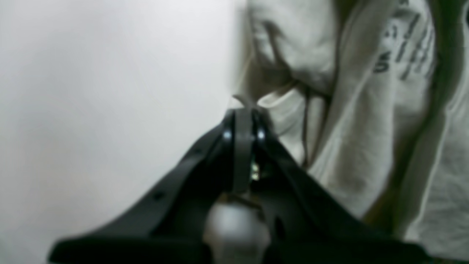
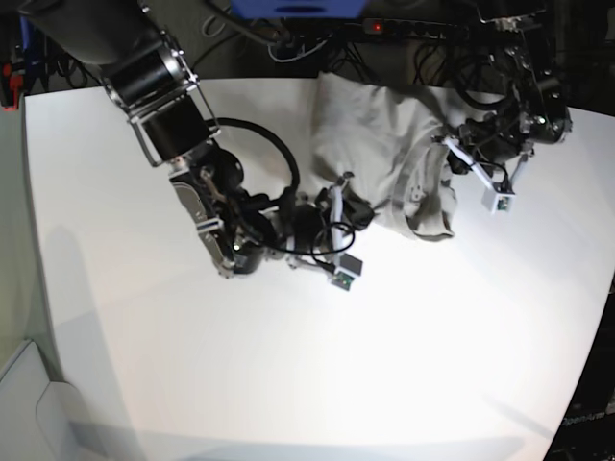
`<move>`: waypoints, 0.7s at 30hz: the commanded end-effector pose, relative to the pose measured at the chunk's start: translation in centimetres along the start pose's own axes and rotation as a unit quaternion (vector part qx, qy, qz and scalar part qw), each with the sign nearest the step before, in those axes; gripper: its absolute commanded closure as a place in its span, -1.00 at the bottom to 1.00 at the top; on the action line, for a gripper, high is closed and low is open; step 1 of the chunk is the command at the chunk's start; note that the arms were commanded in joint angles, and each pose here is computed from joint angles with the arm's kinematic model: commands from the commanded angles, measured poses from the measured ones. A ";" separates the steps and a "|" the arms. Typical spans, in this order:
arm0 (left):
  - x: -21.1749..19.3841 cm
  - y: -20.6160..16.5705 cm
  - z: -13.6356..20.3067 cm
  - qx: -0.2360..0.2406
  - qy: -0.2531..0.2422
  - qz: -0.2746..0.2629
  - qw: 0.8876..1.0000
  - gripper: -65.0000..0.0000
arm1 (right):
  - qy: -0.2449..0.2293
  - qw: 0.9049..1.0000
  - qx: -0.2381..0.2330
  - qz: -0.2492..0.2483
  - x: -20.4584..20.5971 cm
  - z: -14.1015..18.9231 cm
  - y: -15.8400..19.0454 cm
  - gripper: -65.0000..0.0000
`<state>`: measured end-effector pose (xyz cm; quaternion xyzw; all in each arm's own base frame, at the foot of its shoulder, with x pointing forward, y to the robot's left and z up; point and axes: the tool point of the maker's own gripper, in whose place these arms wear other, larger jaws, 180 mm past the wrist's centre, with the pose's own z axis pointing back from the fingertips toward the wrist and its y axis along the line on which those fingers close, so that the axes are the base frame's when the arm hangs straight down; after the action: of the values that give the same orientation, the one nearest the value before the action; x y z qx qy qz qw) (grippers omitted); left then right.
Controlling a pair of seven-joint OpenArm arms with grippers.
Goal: Layout the t-shirt on the table in an organized manner, then fold the t-shirt properly
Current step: 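Tuck the loose shirt edge under with the right gripper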
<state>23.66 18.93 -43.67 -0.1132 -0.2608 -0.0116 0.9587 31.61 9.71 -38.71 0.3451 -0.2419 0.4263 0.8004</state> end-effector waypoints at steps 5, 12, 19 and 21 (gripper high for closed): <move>-2.5 0.3 0.0 0.009 0.049 -0.007 0.999 0.99 | -0.042 0.999 -0.021 -0.010 2.3 1.8 -1.9 1.00; -2.5 0.3 0.0 0.008 0.044 -0.007 0.999 0.99 | -0.044 0.998 -0.034 0.006 2.6 3.0 -2.3 1.00; -4.4 0.6 -1.1 0.002 0.070 0.014 0.997 0.99 | -0.051 0.998 -0.045 -0.001 3.0 3.9 -3.0 1.00; -4.3 0.5 -1.2 0.001 0.058 0.014 0.998 0.99 | -0.054 0.997 -0.048 -0.003 3.0 4.2 -3.2 1.00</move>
<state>23.97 18.52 -44.27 -0.1432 -0.2840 0.0092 0.9480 34.09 6.23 -37.29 0.3225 -0.2722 0.3944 0.8163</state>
